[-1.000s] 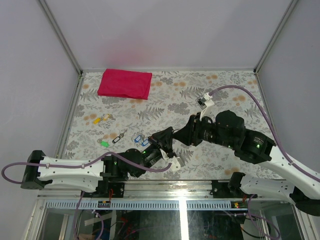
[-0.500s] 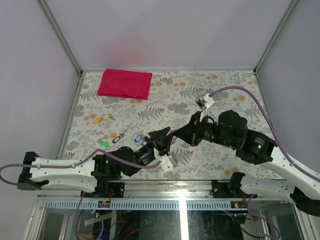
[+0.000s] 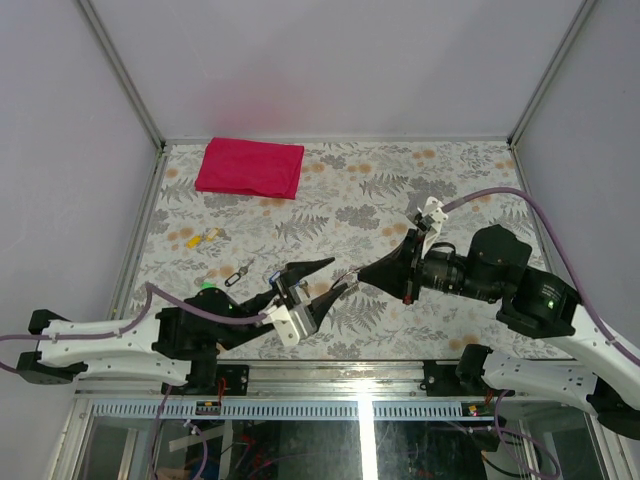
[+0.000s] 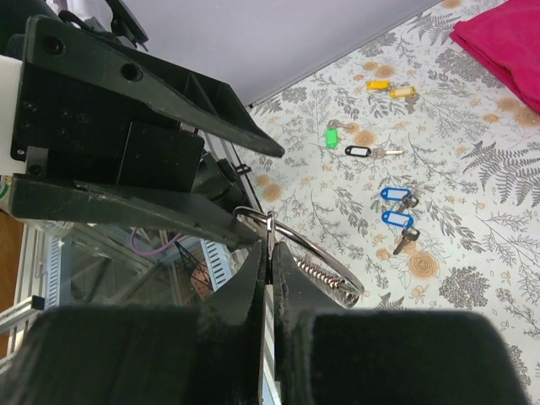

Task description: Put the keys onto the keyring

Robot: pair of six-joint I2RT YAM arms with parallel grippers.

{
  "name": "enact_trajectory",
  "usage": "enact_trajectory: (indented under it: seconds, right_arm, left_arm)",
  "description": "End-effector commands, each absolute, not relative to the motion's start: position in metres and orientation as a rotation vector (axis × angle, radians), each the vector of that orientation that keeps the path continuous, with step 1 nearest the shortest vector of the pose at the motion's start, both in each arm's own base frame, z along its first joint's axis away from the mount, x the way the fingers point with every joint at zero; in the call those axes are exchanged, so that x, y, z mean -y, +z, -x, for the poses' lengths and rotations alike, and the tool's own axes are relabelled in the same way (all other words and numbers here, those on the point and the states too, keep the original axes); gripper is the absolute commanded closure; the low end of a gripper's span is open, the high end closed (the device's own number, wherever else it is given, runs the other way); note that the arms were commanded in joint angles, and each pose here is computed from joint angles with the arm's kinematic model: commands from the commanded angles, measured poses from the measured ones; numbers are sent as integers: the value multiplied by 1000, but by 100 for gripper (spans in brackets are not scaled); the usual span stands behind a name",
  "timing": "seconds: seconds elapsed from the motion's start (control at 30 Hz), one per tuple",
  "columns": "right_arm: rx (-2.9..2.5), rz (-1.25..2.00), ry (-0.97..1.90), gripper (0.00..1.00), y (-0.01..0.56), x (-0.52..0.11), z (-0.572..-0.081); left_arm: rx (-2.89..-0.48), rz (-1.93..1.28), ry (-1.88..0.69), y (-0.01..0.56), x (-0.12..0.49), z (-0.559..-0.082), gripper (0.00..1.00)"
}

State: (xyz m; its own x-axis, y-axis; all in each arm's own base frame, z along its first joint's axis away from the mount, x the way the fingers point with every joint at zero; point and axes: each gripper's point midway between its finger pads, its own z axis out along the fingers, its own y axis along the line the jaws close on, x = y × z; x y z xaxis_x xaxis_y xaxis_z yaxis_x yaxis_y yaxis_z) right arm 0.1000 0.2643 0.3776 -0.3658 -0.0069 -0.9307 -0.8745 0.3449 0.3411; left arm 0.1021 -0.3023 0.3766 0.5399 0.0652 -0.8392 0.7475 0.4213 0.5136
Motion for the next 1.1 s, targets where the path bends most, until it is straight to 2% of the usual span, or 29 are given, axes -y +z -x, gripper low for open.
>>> enact_trajectory:
  seconds: [0.0,0.47,0.97,1.07]
  right_arm:
    - [-1558,856,1203,100,405,-266,-90]
    - [-1596,892,1245,100,403,-267,-80]
    - [-1618,912,1278,100,403,-271,-76]
    - [-1624,918,1285,100,401,-273,-75]
  left_arm:
    - [-875,-1071,-600,395,312,-89,51]
    - [-809,-1156,-521,392,321,-88,64]
    - [-779,-1264,-397,379,325,-94,71]
    - [-772,-1267,-390,380,325,-94,75]
